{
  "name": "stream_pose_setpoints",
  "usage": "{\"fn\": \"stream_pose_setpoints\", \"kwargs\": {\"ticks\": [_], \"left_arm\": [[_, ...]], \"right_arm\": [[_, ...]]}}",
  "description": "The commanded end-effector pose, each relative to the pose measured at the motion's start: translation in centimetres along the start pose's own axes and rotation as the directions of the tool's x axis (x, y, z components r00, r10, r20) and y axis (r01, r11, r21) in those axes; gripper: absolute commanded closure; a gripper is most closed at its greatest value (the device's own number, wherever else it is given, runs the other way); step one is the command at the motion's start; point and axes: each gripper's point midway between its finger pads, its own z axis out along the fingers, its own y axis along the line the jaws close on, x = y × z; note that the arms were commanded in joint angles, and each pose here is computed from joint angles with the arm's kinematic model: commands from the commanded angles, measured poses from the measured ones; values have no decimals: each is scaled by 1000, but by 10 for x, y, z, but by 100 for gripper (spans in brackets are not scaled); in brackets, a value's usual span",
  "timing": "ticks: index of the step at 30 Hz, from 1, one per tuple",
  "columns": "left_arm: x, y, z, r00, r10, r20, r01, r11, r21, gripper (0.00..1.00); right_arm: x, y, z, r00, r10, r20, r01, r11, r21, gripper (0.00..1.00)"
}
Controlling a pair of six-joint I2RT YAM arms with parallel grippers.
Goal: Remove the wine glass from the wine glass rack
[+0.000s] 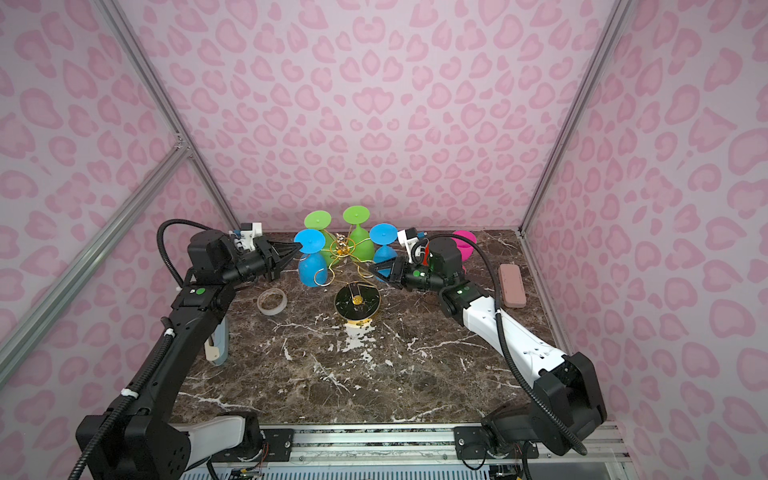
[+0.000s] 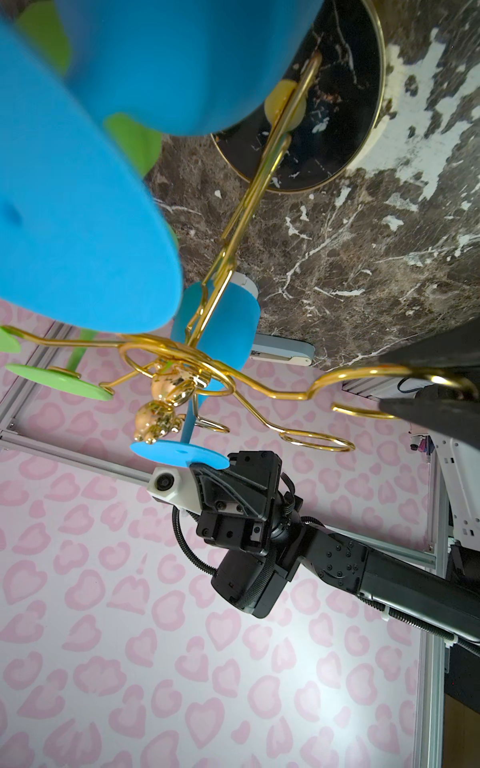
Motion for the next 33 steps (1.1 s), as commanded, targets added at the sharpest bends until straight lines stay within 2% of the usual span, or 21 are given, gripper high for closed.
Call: {"fn": "stream_pose_setpoints", "kwargs": {"ticks": [1,7,16,24,33], "left_arm": [[-1,-12,0,998,55,-8,-54,997,52,96],[-2,-10,1,999,50,-9,-50,997,50,96],[-4,-12,2,998,64,-12,-63,996,57,96],[-9,-9,5,998,69,3,-69,997,45,96],[-15,-21,4,993,111,25,-113,992,63,96]], "right_arm": [[-5,10,0,997,-78,22,79,996,-43,94],[-10,9,-5,996,-73,44,74,997,-34,99],[-18,9,-8,997,-21,73,26,997,-78,100],[-20,11,-9,997,-15,72,21,996,-86,100],[-20,9,-9,997,4,72,3,995,-97,100]]}}
